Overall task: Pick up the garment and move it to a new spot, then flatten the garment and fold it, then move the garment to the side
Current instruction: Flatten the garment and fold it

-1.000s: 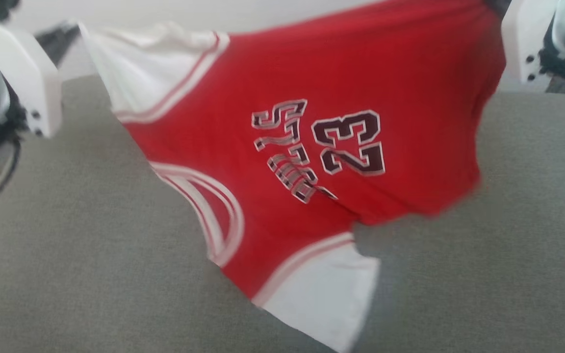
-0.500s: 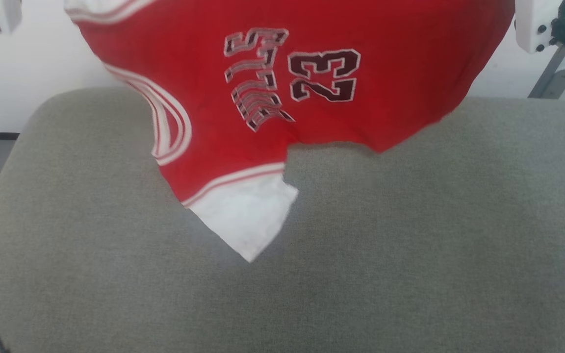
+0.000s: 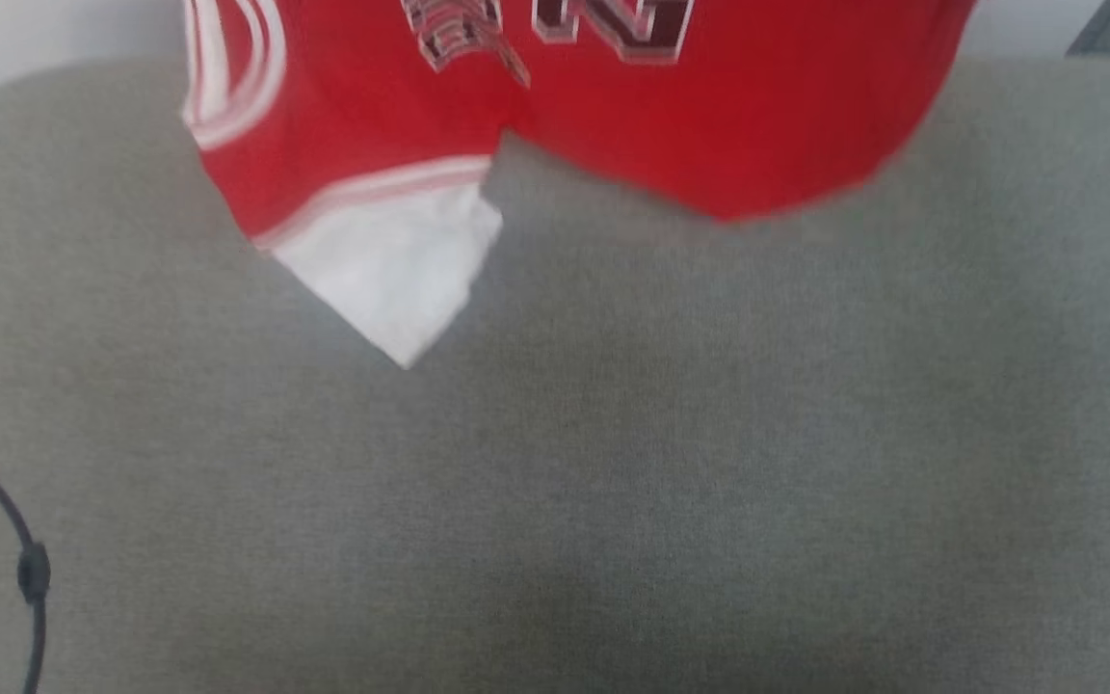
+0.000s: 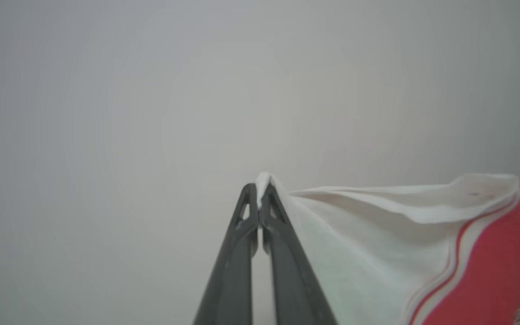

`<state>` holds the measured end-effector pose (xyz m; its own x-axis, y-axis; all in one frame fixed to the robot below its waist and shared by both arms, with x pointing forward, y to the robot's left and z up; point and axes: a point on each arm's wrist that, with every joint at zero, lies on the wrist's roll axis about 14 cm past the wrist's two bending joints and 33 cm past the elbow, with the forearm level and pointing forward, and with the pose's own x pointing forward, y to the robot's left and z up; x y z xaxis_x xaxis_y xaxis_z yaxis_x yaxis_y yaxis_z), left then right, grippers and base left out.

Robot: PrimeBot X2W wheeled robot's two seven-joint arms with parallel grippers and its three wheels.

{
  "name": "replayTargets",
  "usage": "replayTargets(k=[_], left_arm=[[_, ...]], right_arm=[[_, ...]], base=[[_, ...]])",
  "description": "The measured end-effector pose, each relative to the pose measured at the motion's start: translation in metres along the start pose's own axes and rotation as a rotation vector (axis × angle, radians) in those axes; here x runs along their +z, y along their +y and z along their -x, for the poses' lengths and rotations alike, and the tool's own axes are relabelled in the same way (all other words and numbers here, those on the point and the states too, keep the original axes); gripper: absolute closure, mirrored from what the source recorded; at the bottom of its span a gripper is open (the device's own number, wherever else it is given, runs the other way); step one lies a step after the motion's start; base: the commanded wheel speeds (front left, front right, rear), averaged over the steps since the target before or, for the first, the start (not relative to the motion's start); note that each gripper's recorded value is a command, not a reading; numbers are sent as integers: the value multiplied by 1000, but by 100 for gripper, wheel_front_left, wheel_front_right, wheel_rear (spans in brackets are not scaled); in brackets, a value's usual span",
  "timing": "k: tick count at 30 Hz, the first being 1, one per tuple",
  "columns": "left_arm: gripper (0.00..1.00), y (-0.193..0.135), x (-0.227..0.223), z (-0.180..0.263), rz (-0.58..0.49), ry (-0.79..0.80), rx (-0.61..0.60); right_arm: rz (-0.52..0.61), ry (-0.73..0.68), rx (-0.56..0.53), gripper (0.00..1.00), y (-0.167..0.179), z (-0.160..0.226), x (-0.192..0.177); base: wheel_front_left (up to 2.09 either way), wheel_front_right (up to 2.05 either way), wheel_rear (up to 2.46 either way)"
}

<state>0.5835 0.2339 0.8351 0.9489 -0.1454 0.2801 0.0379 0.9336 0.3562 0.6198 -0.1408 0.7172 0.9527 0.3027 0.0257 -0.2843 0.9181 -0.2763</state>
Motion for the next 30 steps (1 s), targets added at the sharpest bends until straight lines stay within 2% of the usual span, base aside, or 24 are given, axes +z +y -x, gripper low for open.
replayTargets(k=[9, 13, 15, 21, 30], left_arm=[[100, -13, -21, -60, -2, -176, 52], [100, -26, -37, -74, 16, -250, 58], [100, -36, -51, -78, 25, -249, 39], [100, -53, -128, -55, 85, -65, -40], [100, -87, -220, 21, 196, 341, -153]], right_arm=[[41, -154, -85, 100, -21, -47, -32], [77, -179, -108, 100, -24, -63, -58], [101, -148, -98, 100, -18, -70, -79], [88, 15, -6, 100, 28, -70, -145], [43, 229, 124, 100, 80, -28, -200]], base=[[0, 0, 0], [0, 0, 0], [0, 0, 0], [0, 0, 0], [0, 0, 0]])
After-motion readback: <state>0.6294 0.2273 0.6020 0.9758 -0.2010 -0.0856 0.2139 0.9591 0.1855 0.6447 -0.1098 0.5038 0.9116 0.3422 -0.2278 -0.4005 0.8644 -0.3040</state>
